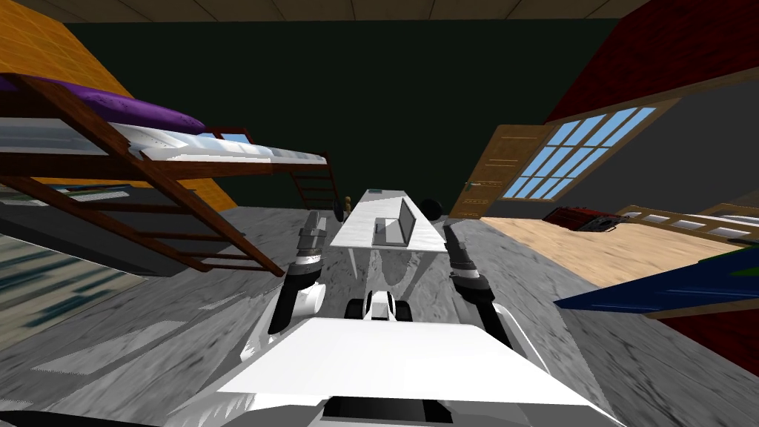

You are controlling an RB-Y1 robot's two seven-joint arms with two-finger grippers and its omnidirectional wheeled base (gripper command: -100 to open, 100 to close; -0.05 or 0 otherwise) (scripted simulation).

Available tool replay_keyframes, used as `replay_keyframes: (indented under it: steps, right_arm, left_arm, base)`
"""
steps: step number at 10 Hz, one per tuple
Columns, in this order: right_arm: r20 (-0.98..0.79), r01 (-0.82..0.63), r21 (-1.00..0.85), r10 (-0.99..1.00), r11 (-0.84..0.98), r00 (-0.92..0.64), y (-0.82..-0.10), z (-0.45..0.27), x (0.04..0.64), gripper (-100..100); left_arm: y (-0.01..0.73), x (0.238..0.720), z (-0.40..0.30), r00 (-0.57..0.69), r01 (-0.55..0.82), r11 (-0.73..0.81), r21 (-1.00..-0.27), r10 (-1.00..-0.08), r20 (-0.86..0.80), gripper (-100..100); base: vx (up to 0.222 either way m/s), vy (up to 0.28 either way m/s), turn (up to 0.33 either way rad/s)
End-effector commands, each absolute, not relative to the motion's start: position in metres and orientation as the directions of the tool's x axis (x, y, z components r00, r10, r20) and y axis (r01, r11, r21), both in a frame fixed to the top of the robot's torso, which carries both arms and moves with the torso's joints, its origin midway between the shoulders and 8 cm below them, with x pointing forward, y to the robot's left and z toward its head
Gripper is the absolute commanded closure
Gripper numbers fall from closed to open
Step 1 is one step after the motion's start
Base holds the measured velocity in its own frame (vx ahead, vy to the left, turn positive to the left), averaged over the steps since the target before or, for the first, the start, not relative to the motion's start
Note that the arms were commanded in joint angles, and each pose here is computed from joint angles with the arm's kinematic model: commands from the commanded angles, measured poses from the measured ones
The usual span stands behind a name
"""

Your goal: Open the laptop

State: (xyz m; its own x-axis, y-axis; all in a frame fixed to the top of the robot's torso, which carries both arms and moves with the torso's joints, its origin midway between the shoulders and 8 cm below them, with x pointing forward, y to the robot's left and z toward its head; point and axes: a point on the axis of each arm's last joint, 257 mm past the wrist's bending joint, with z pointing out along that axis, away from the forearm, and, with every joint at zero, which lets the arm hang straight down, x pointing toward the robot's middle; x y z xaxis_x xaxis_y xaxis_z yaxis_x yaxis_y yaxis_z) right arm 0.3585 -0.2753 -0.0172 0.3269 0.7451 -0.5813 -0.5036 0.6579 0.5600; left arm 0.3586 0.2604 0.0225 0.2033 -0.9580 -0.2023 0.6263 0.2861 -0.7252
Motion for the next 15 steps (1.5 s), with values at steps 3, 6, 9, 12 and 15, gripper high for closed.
replay_keyframes:
  steps: [3, 6, 9, 12, 15]
  right_arm:
    - [-0.749, -0.389, 0.416, 0.553, 0.822, 0.366, -0.284, -0.043, 0.373, -100]
    - [-0.824, -0.321, 0.318, 0.428, 0.892, 0.371, -0.291, -0.06, 0.38, -100]
    - [-0.879, -0.265, 0.219, 0.308, 0.939, 0.365, -0.298, -0.075, 0.386, -100]
    - [-0.918, -0.218, 0.111, 0.184, 0.97, 0.352, -0.306, -0.088, 0.391, -100]
    - [-0.943, -0.174, -0.018, 0.041, 0.985, 0.331, -0.315, -0.102, 0.395, -100]
  left_arm:
    - [0.26, 0.359, 0.023, 0.203, 0.626, 0.286, -0.725, -0.958, -0.202, 0]
    - [0.26, 0.359, 0.023, 0.203, 0.626, 0.286, -0.725, -0.958, -0.202, 0]
    - [0.26, 0.359, 0.023, 0.203, 0.626, 0.286, -0.725, -0.958, -0.202, 0]
    - [0.26, 0.359, 0.023, 0.203, 0.626, 0.286, -0.725, -0.958, -0.202, 0]
    - [0.26, 0.359, 0.023, 0.203, 0.626, 0.286, -0.725, -0.958, -0.202, 0]
  base:
    - [0.053, 0.08, -0.029]
    - [0.039, 0.068, -0.029]
    - [0.038, 0.067, -0.024]
    - [0.035, 0.063, -0.022]
    - [0.037, 0.059, -0.025]
